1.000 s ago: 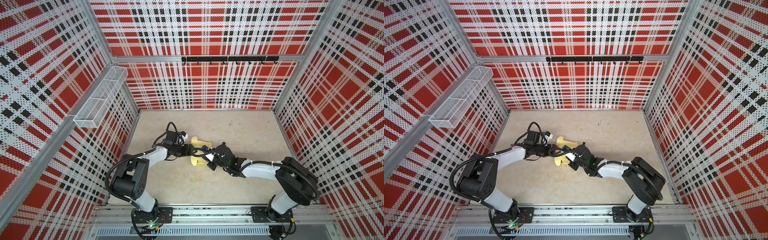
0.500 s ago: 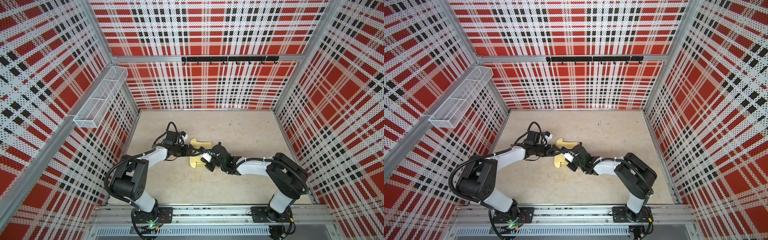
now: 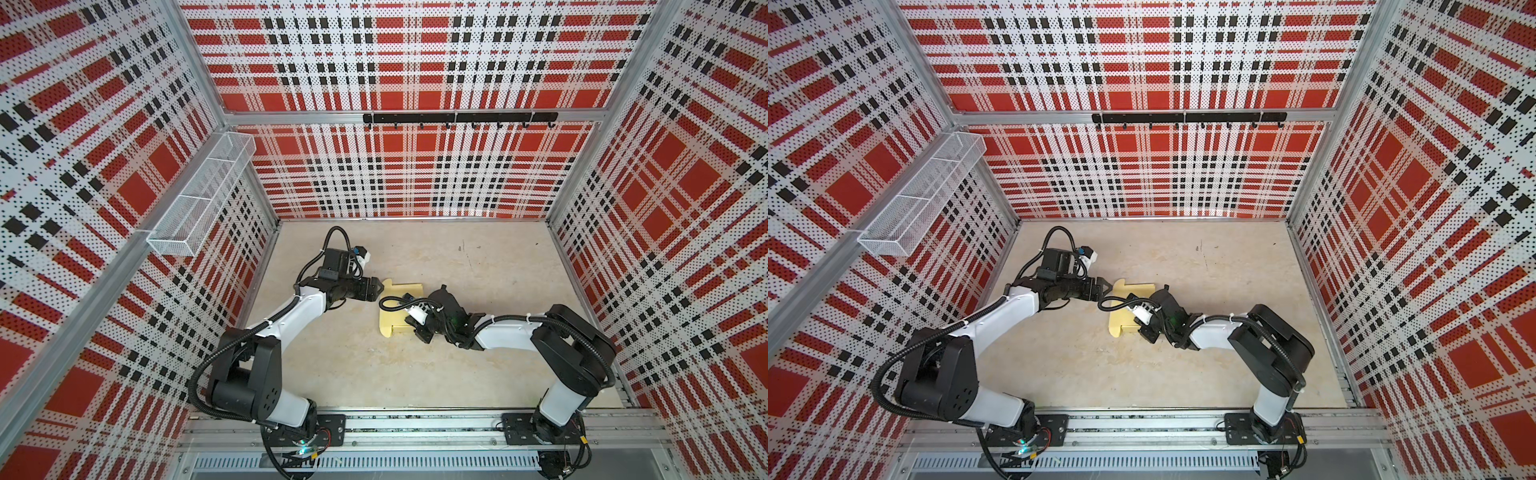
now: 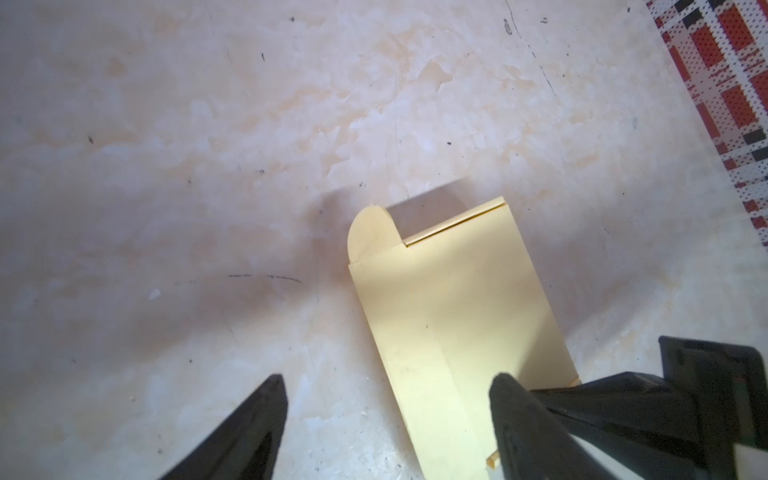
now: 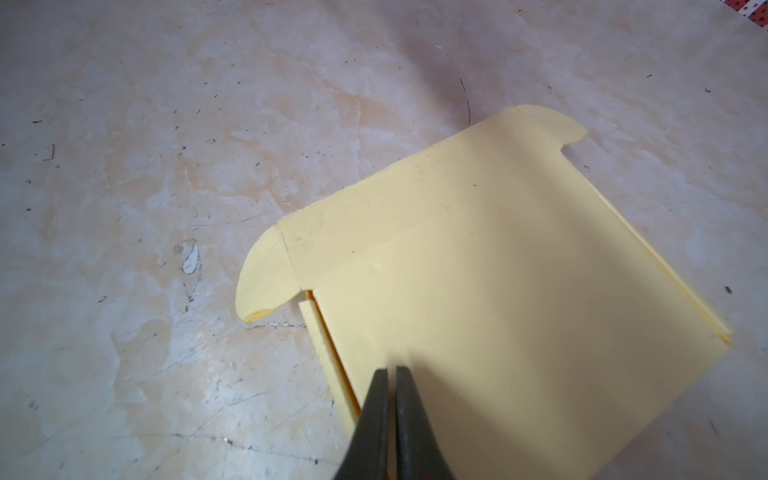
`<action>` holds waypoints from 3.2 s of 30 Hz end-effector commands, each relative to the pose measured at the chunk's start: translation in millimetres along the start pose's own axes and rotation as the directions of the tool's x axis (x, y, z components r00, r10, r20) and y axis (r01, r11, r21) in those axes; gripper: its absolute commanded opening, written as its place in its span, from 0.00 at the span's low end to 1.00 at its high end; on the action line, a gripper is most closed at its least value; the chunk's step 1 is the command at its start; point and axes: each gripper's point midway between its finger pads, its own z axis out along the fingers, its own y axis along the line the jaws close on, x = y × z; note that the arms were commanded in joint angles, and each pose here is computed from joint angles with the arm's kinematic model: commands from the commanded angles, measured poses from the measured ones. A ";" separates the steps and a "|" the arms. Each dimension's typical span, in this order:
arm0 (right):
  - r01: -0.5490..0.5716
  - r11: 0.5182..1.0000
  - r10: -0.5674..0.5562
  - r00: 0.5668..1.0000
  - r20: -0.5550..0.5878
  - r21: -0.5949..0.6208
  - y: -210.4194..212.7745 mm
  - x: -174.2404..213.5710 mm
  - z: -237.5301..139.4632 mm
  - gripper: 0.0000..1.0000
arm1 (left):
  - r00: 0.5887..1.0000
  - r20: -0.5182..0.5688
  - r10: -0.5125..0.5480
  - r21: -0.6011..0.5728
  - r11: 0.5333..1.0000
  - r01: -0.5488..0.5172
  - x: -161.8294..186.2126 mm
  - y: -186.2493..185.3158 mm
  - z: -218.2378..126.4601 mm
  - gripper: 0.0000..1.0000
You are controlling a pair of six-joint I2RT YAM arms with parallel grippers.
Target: Fold the paper box
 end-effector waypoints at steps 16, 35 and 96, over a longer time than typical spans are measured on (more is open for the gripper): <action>-0.024 0.998 0.027 0.998 -0.063 0.053 -22.6 31.2 -26.8 0.09 | 0.907 -0.287 0.308 0.010 0.948 -0.319 -15.5 -28.3 83.8 0.70; -0.154 0.978 0.157 0.988 -0.006 0.142 -48.5 35.9 -52.6 0.13 | 0.828 -0.455 0.328 0.031 0.935 -0.354 38.8 -27.2 111.4 0.54; -0.269 0.923 0.283 0.959 -0.011 0.275 -66.0 35.8 -99.9 0.25 | 0.977 -0.185 0.103 0.047 0.994 -0.096 23.7 -35.3 29.3 0.70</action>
